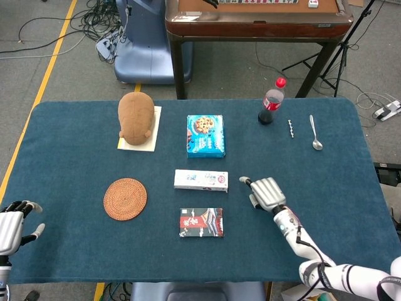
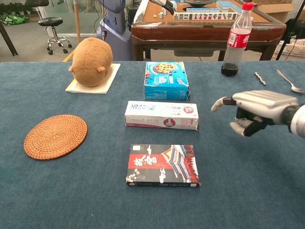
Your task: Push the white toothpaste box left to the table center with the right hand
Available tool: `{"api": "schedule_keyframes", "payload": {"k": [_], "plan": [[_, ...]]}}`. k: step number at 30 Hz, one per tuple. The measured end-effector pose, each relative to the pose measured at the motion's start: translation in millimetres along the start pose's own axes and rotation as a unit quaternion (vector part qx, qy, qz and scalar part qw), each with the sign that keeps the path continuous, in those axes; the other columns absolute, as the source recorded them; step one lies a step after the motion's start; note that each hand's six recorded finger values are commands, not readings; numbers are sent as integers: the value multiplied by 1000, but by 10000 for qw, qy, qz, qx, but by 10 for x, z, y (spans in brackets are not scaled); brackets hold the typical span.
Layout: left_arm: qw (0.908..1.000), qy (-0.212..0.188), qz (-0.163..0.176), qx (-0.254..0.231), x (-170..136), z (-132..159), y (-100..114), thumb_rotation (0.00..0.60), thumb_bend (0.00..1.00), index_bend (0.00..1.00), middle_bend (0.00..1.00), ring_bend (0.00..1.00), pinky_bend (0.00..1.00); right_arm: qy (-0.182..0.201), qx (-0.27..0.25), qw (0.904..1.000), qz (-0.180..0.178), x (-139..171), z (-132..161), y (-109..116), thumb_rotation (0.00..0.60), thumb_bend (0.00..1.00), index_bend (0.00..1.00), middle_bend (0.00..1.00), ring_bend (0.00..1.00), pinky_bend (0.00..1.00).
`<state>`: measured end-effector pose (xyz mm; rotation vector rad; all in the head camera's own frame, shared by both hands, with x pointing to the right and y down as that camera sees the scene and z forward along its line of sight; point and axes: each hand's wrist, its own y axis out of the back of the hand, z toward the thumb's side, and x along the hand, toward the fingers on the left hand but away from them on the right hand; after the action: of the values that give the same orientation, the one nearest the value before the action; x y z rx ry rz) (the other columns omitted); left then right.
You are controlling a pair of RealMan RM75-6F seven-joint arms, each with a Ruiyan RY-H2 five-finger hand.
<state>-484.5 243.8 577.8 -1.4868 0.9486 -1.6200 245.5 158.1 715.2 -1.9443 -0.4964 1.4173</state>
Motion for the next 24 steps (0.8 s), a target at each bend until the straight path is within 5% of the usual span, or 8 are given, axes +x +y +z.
{"api": "schedule_keyframes", "payload": {"k": [3, 7, 13, 24], "plan": [[10000, -29, -10, 30, 0, 24, -10, 600, 249, 466, 428, 335, 445, -203, 127, 9996, -180, 223, -205, 159, 600, 262, 298, 539, 564, 720], [9999, -107, 5, 30, -8, 72, -12, 600, 249, 466, 430, 336, 445, -581, 328, 9965, -498, 584, -515, 358, 600, 258, 298, 470, 466, 597], [9993, -323, 194, -35, -39, 169, 50, 600, 250, 467, 452, 353, 452, -944, 577, 9893, -948, 1187, -767, 509, 600, 258, 300, 458, 440, 471], [9992, -334, 233, -36, -71, 188, 68, 600, 250, 469, 452, 354, 452, -947, 246, 9810, -1678, 1995, -933, 572, 600, 259, 317, 458, 440, 466]]}}
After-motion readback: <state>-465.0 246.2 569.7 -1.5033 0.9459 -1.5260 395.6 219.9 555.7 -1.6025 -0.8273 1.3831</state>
